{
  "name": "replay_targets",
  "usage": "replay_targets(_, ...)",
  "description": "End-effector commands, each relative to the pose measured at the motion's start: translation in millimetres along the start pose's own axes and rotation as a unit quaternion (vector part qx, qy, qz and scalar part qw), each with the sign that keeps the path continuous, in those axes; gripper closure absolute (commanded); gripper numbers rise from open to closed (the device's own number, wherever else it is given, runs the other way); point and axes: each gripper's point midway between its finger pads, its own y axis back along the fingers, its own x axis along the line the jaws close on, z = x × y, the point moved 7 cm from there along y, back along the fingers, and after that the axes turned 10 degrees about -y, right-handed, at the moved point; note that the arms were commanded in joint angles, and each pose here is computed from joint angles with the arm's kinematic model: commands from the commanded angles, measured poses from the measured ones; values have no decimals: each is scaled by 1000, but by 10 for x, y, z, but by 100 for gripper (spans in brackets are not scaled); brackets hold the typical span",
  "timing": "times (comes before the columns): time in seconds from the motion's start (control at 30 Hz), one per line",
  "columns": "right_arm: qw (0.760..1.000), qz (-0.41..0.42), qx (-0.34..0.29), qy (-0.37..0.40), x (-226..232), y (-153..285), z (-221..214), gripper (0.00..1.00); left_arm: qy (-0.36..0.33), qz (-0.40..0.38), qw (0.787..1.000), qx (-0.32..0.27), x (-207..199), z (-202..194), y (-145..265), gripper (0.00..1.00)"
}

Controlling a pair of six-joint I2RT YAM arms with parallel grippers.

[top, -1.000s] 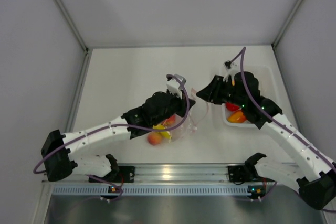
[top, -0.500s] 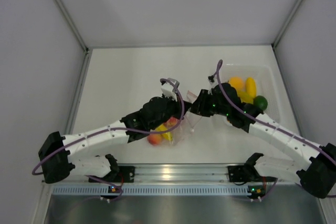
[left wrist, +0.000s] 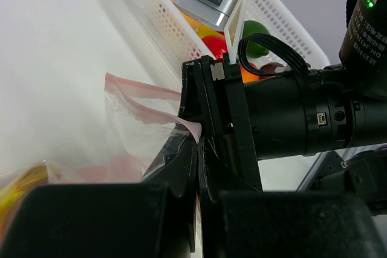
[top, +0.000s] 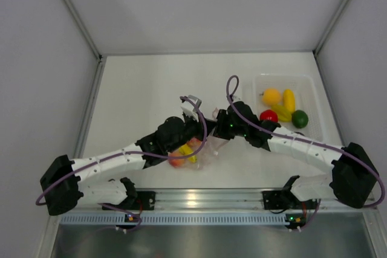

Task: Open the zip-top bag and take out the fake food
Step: Pick up the fake fruit from the zipper food storage bag.

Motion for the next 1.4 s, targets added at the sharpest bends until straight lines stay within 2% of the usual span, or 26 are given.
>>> replay_targets(0.0,998,60,-6,-10,257,-166,-61,74,6,-102,992,-73,-321,329,58,100)
replay_targets(0.1,995,97,4,-27,301,-251,-177,75,4,-94,992,-82,-300,362,89,100)
replay_targets(0.17,996,89,8,-26,305,-273,-234,76,0,-80,992,-93,-263,399,127,100)
replay_targets(0.33,998,37,-47,-12,219,-146,-169,83,-16,-70,992,-102,-227,425,161,100)
replay_targets(0.47,997,11,-75,-3,206,-42,-59,83,-2,-77,993,-90,-249,361,127,100)
replay_targets(0.67,989,56,-123,-59,265,205,167,90,28,-48,995,-81,-240,245,82,100)
replay_targets(0.8,982,74,-144,-95,313,261,240,91,59,-31,993,-96,-211,187,132,100)
replay_targets(1.03,973,105,-140,-149,377,138,233,91,96,2,987,-127,-177,166,177,100)
replay_targets(1.2,983,80,-127,-105,402,46,236,93,88,6,988,-130,-148,156,222,100)
replay_targets(1.37,992,27,-104,-67,146,-67,103,98,73,23,985,-152,-97,259,297,100)
